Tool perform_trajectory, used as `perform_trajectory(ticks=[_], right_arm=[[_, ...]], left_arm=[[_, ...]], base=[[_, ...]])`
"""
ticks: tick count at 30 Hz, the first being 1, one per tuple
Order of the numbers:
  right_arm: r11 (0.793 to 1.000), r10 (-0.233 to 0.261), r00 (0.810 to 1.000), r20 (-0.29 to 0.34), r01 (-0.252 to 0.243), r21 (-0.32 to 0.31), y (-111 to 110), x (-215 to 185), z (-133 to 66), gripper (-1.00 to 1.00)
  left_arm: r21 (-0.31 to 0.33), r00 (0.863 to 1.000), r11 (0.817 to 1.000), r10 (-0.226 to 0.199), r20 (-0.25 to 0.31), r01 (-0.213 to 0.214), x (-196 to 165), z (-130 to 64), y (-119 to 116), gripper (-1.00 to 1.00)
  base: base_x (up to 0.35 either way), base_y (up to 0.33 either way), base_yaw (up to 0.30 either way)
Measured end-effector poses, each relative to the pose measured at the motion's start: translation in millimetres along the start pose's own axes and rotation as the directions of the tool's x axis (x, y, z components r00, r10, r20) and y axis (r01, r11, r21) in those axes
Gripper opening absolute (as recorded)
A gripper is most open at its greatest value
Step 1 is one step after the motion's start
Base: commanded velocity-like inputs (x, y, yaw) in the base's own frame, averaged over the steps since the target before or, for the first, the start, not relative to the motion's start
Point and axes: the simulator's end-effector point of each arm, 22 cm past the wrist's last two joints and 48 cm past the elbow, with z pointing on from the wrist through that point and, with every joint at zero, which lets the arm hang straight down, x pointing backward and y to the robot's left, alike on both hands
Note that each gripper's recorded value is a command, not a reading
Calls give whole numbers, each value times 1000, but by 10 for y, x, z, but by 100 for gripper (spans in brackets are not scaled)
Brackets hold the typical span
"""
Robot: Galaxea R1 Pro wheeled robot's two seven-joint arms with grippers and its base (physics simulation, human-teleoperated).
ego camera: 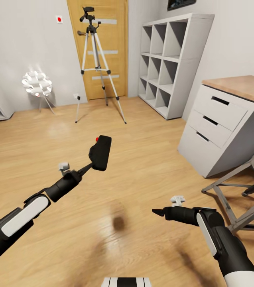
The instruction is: Attach the digital camera to the camera tripod in the bedroom.
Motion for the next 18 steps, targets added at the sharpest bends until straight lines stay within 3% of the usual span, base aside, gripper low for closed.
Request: perform_trajectory(ticks=[6, 10, 12, 18], right_arm=[[1000, -18, 1000, 23, 18, -1, 66, -98, -80, 100], [1000, -27, 999, 37, 27, -1, 107, -159, -137, 100], [999, -32, 999, 43, 32, -2, 130, -189, -164, 100], [999, -45, 997, 62, 45, -3, 197, -273, -250, 100]], left_arm=[[61, 994, 994, 96, -55, -93, 76, -140, -16, -100], [123, 982, 982, 160, -101, -147, 167, -197, -134, -100], [141, 977, 979, 167, -136, -148, 234, -220, -179, -100], [159, 973, 977, 166, -159, -141, 228, -228, -304, -100]], base=[[0, 0, 0], [0, 0, 0], [0, 0, 0], [0, 0, 0]])
